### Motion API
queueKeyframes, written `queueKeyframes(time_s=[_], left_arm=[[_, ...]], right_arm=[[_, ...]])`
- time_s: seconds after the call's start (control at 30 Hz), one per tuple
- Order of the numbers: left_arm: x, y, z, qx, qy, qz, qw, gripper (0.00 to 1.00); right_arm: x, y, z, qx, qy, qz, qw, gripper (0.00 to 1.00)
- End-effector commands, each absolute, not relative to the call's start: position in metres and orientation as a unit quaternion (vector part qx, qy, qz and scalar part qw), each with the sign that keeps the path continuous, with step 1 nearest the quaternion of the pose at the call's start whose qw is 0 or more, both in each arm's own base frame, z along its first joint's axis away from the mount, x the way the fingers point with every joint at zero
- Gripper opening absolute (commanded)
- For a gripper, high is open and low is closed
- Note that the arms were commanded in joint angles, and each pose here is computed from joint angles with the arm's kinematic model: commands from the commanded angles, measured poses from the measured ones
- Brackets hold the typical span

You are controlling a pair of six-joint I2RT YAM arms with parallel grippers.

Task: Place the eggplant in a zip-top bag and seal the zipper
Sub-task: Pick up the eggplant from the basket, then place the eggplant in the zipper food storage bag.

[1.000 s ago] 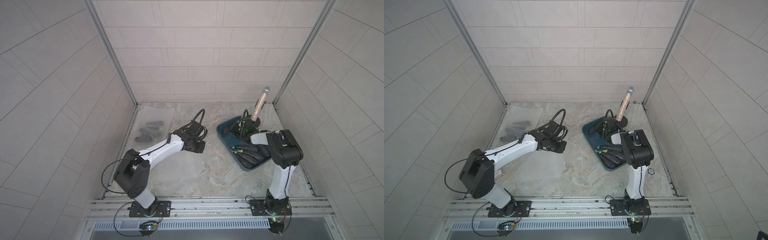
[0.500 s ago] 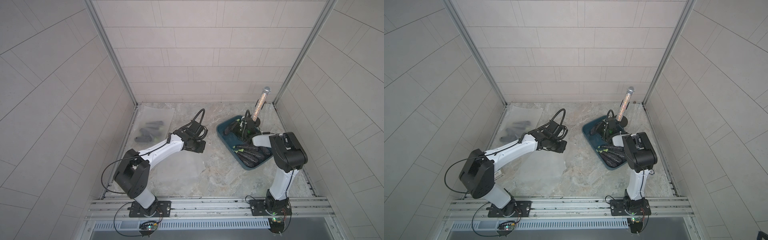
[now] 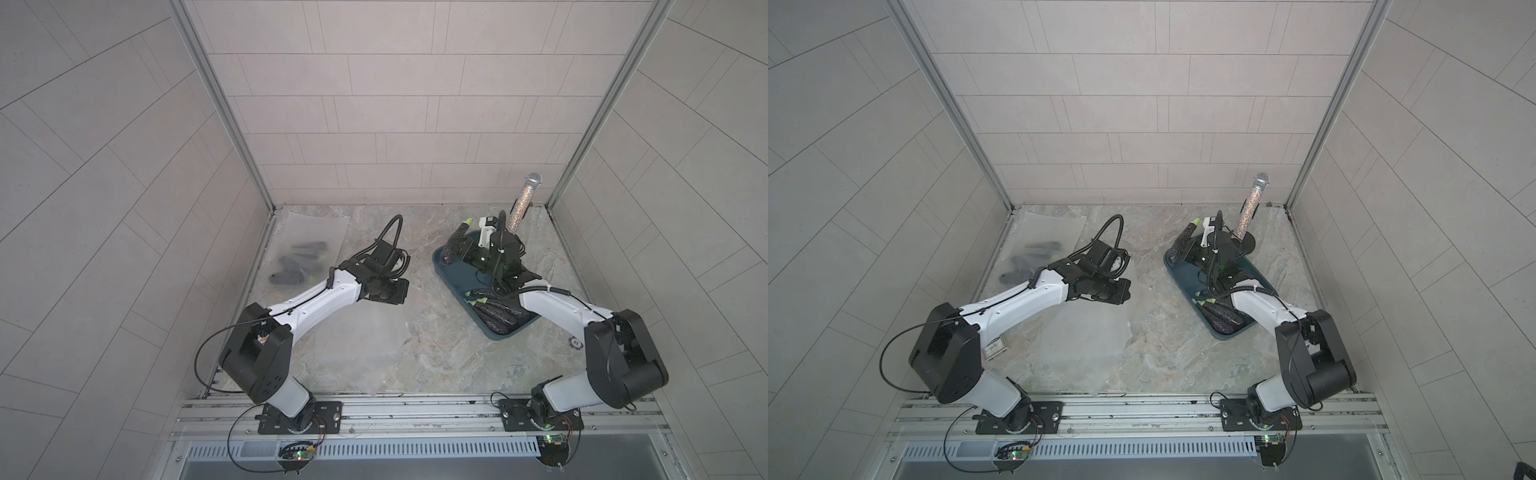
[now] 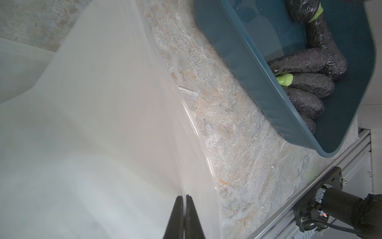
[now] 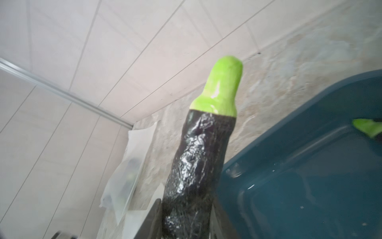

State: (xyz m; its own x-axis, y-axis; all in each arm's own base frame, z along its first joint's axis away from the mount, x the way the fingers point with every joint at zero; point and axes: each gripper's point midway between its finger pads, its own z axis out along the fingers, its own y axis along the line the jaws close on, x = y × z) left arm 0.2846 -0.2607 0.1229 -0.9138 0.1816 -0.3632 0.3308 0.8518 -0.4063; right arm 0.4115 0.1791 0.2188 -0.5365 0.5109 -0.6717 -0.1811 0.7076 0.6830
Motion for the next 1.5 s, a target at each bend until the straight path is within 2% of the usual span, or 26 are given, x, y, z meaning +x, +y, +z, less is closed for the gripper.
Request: queueKeyframes(time_s=[0.0,0.23,0.6,1.2,1.47], left_arm=[[0.284,-0.264,0.135,0.122,0.939,-0.274,0.165,0.00],[0.287,-0.264,0.137,0.106,0.935,-0.297,0.163,0.00],[0.285,-0.265,0.149,0.105,0.929,-0.311,0.170,0.00],[0.286,-0.258,0.167,0.086,0.918,-0.340,0.187,0.00],[0.287,-0.254,0.170,0.077,0.913,-0.353,0.191,0.00]], right_arm=[[0.385,0.202,0.235,0.047,0.788,0.367,0.493,0.24],[0.352,0.250,0.244,-0.010,0.766,0.400,0.503,0.24],[0.339,0.283,0.224,-0.023,0.742,0.449,0.498,0.23],[0.323,0.292,0.182,-0.057,0.771,0.391,0.500,0.23],[0.306,0.304,0.187,-0.096,0.767,0.374,0.513,0.24]])
